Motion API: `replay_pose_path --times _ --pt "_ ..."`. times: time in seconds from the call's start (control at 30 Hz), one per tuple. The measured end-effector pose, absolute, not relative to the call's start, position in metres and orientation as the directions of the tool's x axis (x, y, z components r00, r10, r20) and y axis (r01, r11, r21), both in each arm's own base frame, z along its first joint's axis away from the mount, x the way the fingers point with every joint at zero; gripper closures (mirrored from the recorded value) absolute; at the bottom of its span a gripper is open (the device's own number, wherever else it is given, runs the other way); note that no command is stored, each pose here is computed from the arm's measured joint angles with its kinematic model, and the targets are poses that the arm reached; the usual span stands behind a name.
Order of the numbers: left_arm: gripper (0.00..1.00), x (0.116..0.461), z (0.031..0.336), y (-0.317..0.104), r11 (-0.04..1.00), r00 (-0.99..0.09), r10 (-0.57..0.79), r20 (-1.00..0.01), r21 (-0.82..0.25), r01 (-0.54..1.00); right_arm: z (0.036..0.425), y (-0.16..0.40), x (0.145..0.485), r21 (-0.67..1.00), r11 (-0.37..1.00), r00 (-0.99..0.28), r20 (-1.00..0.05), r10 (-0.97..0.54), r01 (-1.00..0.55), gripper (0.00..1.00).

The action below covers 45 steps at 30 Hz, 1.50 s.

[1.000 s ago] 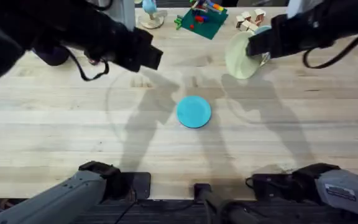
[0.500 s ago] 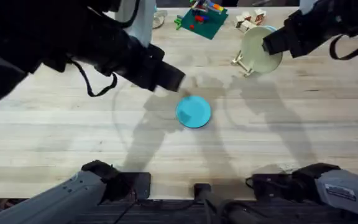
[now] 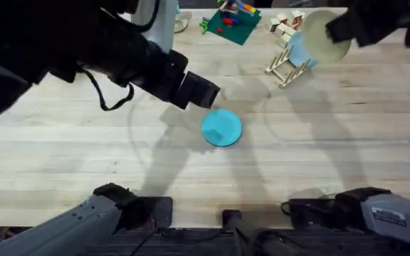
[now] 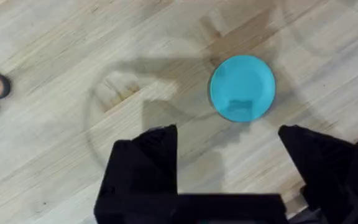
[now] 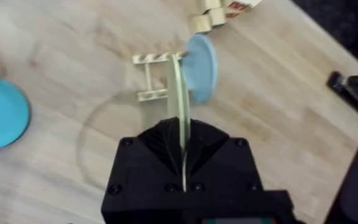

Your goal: Pick up the plates from the table one by one and place each into a slot on the dish rack.

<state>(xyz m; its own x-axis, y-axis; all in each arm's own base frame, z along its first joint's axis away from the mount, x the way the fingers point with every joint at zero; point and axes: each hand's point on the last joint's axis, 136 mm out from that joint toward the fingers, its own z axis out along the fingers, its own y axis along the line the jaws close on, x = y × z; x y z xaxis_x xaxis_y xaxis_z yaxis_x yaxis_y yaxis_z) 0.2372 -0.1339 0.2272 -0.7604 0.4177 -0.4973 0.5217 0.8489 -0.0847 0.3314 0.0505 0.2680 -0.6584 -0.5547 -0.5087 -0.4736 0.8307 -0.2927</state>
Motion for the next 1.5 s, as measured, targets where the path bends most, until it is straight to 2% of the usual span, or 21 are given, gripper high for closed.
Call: replay_pose_path --times 0.23,0.4,1.0,1.5 --pt "0.006 0.237 0.227 -0.134 0.849 -0.76 0.418 -0.497 -0.085 0.522 0.285 0.031 0.362 -0.33 0.831 -0.65 -0.518 -0.556 -0.447 0.972" --pt "0.006 0.237 0.227 -0.134 0.849 -0.76 0.418 -0.497 -0.085 0.522 0.284 0.019 0.384 -0.289 0.847 -0.659 -0.534 -0.53 -0.447 0.972" --pt "0.006 0.237 0.227 -0.134 0.849 -0.76 0.418 -0.497 -0.085 0.522 0.209 0.015 0.418 -0.189 0.805 -0.694 -0.42 -0.584 -0.563 0.972" --pt "0.006 0.237 0.227 -0.134 0.849 -0.76 0.418 -0.497 -0.085 0.522 0.185 0.016 0.431 -0.186 0.771 -0.674 -0.39 -0.627 -0.609 0.972"
